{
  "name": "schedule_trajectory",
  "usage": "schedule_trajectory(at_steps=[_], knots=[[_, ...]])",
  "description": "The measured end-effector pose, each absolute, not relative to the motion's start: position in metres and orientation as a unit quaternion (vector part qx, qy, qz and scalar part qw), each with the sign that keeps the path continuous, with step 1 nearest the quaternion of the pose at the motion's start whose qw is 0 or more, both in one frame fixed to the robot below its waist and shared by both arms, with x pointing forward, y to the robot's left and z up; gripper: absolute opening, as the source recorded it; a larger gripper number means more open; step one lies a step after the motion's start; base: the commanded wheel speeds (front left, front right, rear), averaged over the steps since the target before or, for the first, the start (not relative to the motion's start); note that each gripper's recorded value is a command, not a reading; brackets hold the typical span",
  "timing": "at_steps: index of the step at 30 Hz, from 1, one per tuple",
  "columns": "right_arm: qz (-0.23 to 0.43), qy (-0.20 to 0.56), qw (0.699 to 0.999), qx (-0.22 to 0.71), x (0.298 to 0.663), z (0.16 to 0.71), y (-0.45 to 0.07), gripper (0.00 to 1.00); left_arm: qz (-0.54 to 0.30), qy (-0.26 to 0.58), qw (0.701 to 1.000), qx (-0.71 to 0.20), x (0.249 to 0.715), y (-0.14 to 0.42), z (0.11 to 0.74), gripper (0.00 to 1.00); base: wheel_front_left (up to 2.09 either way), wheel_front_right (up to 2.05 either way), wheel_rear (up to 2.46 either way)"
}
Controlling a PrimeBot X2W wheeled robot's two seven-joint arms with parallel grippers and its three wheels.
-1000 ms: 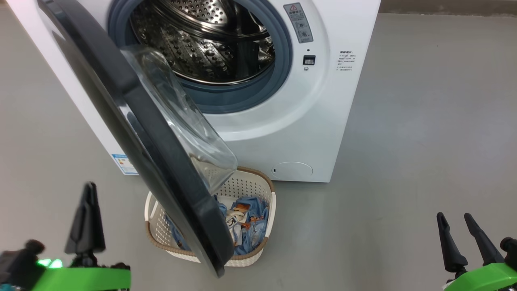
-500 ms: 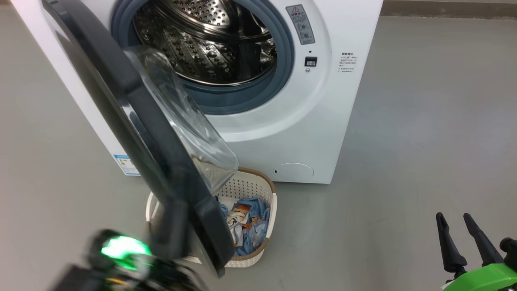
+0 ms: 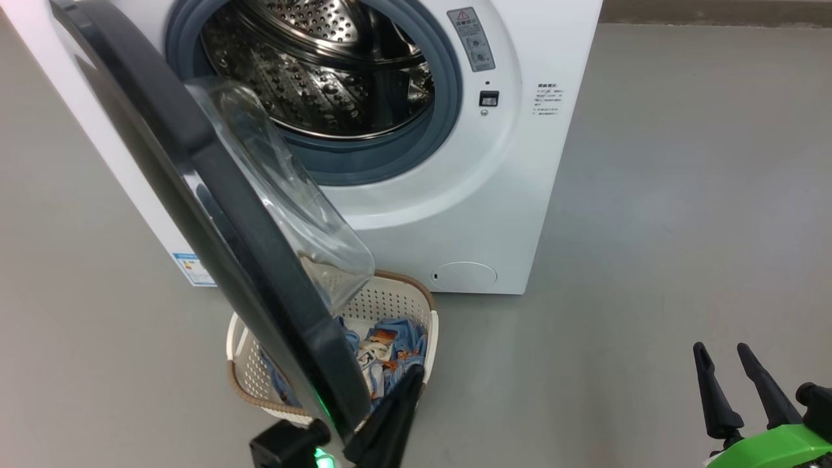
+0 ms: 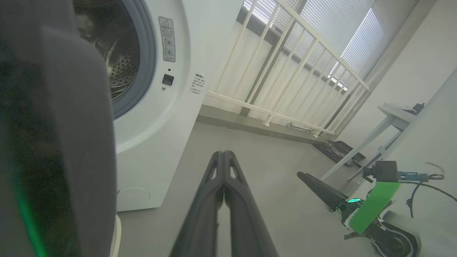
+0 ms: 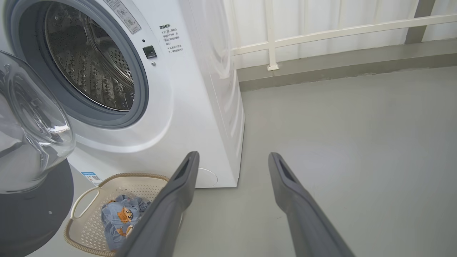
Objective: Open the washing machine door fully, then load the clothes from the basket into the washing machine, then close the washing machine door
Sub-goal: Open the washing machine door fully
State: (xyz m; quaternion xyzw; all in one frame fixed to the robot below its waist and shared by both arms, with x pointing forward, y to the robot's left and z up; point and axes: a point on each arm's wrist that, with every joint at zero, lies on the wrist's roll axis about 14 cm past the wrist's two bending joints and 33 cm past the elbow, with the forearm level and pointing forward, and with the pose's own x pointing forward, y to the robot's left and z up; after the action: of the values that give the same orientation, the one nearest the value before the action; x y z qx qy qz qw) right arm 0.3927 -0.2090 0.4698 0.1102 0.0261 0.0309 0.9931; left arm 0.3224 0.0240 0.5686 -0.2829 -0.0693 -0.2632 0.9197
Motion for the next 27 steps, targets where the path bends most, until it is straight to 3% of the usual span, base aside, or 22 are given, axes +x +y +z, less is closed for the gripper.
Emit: schedule_trajectory(at_steps=[11,27], knots=[[0.030,0.024,0.993,0.111,0.393,0.471,-0.210,1.00,-0.201,-0.045,0.933,-0.294,0.346,0.055,0.543,0.00,0.00,0.00,0.00],[0.060,0.029,0.991,0.113,0.407,0.469,-0.188,1.00,-0.154,-0.062,0.935,-0.315,0.344,0.078,0.545,0.00,0.00,0.00,0.00]])
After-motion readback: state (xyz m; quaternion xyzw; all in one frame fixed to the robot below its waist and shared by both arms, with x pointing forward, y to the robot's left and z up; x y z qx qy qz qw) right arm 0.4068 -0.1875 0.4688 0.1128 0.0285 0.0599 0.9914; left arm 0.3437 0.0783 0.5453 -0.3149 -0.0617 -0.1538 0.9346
